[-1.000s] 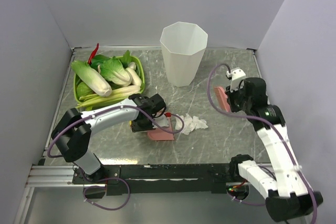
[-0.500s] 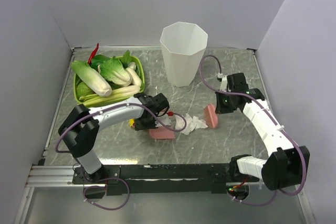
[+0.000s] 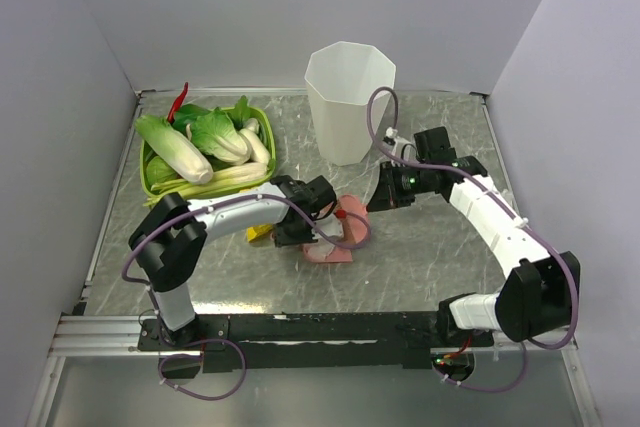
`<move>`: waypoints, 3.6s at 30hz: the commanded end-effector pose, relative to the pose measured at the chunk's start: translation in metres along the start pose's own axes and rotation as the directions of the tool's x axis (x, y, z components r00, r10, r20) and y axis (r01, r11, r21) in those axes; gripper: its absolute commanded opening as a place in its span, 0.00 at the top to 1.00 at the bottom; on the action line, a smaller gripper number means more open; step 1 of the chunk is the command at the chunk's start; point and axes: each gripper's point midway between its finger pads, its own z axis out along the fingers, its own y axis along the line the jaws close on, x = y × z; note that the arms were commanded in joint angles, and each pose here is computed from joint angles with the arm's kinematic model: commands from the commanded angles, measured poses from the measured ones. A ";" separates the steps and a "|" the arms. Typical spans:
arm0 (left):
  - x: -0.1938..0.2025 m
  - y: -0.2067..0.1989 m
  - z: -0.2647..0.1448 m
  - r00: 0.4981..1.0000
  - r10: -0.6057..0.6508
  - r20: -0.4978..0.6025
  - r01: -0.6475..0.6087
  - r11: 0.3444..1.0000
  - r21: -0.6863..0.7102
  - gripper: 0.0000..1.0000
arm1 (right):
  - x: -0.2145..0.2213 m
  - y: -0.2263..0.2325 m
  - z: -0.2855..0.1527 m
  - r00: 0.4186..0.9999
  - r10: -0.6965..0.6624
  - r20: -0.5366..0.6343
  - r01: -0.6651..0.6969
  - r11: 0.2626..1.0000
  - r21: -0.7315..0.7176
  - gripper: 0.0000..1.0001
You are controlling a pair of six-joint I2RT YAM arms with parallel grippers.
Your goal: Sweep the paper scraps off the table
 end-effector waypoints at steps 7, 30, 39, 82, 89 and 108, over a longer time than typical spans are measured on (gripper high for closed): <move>-0.022 0.017 -0.019 0.975 -0.077 0.208 0.091 0.994 -0.059 0.99 | -0.039 0.003 -0.075 0.931 -0.327 0.165 0.283 0.928 0.243 1.00; -0.071 0.045 -0.116 0.829 -0.183 0.529 0.237 0.971 -0.036 0.99 | -0.047 -0.100 -0.143 0.910 0.040 0.413 -0.249 0.849 0.467 1.00; -0.094 0.091 -0.178 0.766 -0.197 0.612 0.312 0.946 -0.086 0.99 | -0.042 -0.104 -0.137 0.899 0.084 0.430 -0.287 0.856 0.431 1.00; 0.018 0.327 -0.284 0.710 -0.212 0.671 0.649 0.566 -0.508 0.99 | -0.014 -0.106 -0.122 0.836 0.266 0.480 -0.433 0.857 0.280 1.00; 0.007 0.364 -0.287 0.624 -0.200 0.755 0.733 0.485 -0.478 0.99 | -0.016 -0.105 -0.123 0.834 0.263 0.485 -0.431 0.860 0.274 1.00; -0.006 0.423 -0.312 0.827 0.051 0.560 0.518 0.315 -0.795 0.99 | -0.004 -0.107 -0.118 0.815 0.303 0.494 -0.463 0.852 0.243 1.00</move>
